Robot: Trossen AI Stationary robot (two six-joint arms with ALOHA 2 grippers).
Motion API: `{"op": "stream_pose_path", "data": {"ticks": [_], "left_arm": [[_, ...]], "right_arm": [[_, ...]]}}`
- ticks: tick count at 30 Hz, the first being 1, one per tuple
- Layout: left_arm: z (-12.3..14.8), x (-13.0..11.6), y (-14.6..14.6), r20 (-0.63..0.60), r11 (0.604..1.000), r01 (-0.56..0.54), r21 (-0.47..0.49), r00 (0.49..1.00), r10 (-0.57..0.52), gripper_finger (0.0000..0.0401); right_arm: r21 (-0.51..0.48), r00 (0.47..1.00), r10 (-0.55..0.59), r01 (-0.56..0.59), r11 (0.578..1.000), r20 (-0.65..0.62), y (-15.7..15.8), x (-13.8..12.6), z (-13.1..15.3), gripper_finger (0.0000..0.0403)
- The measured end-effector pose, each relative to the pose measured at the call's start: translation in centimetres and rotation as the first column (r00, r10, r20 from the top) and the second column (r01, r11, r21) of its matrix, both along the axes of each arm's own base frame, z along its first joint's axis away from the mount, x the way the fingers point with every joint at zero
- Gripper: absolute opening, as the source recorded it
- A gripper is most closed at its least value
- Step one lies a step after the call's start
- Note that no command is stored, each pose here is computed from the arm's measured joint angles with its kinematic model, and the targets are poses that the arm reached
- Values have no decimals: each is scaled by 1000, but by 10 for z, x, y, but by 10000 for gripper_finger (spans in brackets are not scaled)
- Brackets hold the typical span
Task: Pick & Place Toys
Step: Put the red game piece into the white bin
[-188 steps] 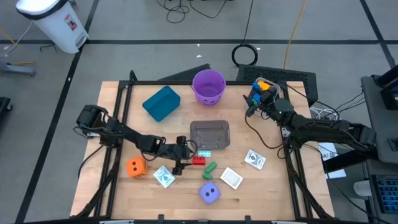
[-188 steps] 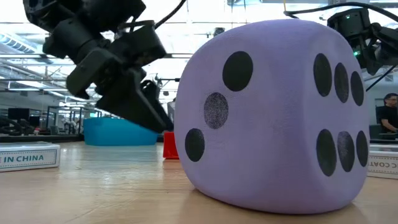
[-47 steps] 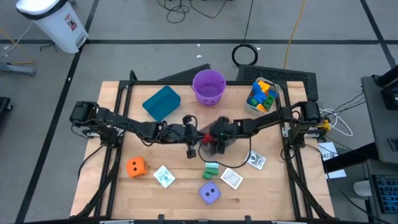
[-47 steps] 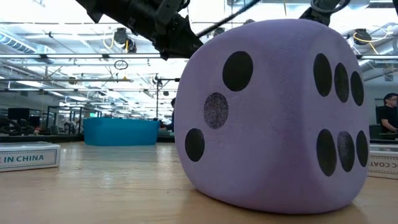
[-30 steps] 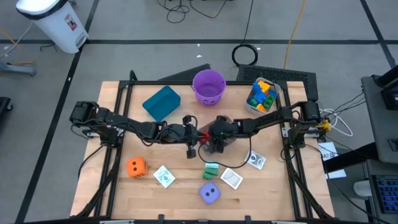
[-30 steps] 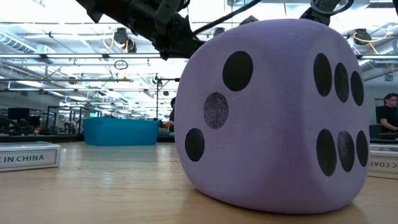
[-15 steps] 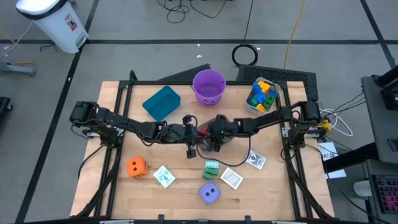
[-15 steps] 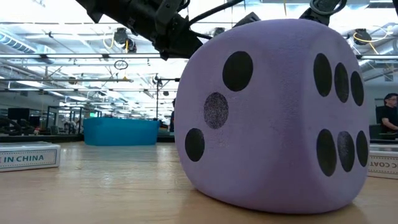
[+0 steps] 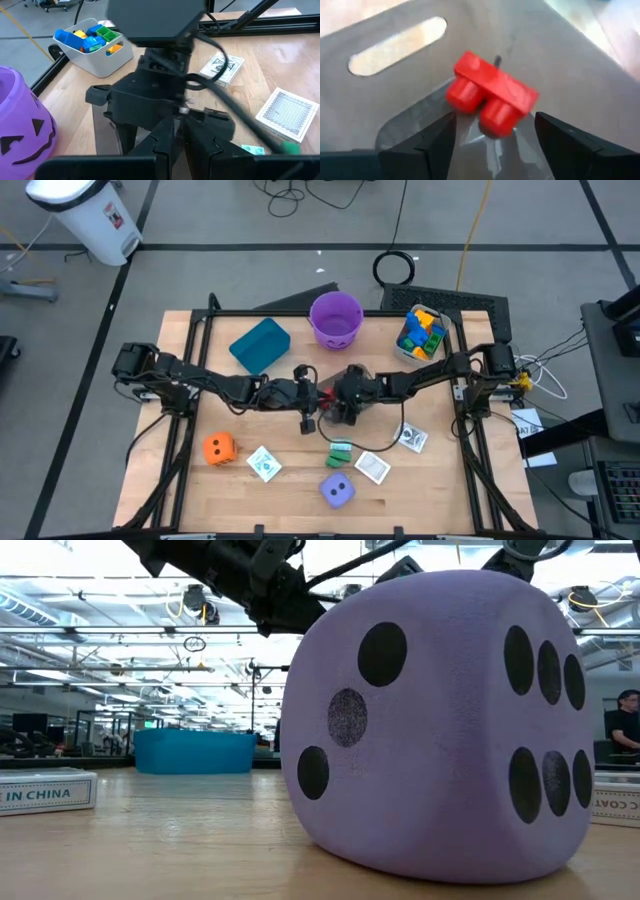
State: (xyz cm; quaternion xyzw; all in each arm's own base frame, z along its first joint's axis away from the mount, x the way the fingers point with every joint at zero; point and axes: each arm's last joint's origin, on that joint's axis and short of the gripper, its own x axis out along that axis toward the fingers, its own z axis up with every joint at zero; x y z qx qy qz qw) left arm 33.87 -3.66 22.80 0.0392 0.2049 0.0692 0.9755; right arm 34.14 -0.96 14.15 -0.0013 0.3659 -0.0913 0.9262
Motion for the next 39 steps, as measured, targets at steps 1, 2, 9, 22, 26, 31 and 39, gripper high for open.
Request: {"op": "stream_pose_path", "data": {"ticks": [1,2,9,22,26,31,39], "left_arm": [[0,0,0,0,1000,0,0,1000,0,42],[0,0,0,0,1000,0,0,1000,0,42],[0,0,0,-2,1000,0,-1,1000,0,42],[-2,-1,0,-23,1000,-1,1,1000,1,42],[-2,-1,0,-23,1000,1,3,1000,-1,42],[-2,-1,0,-22,1000,1,3,1000,-1,42],[-2,-1,0,-25,1000,4,1,1000,-4,42]], "right_arm": [[-11,1000,17,-17,1000,6,2,1,1,255],[-23,999,35,-35,999,18,3,2,2,259],[43,983,181,-181,983,4,10,1,1,255],[-28,968,251,-250,968,17,10,-4,19,235],[-110,946,325,-324,940,-11,9,0,8,229],[-174,924,381,-382,907,-43,8,6,-8,224],[-106,918,363,-381,918,-158,3,-3,-18,211]]}}
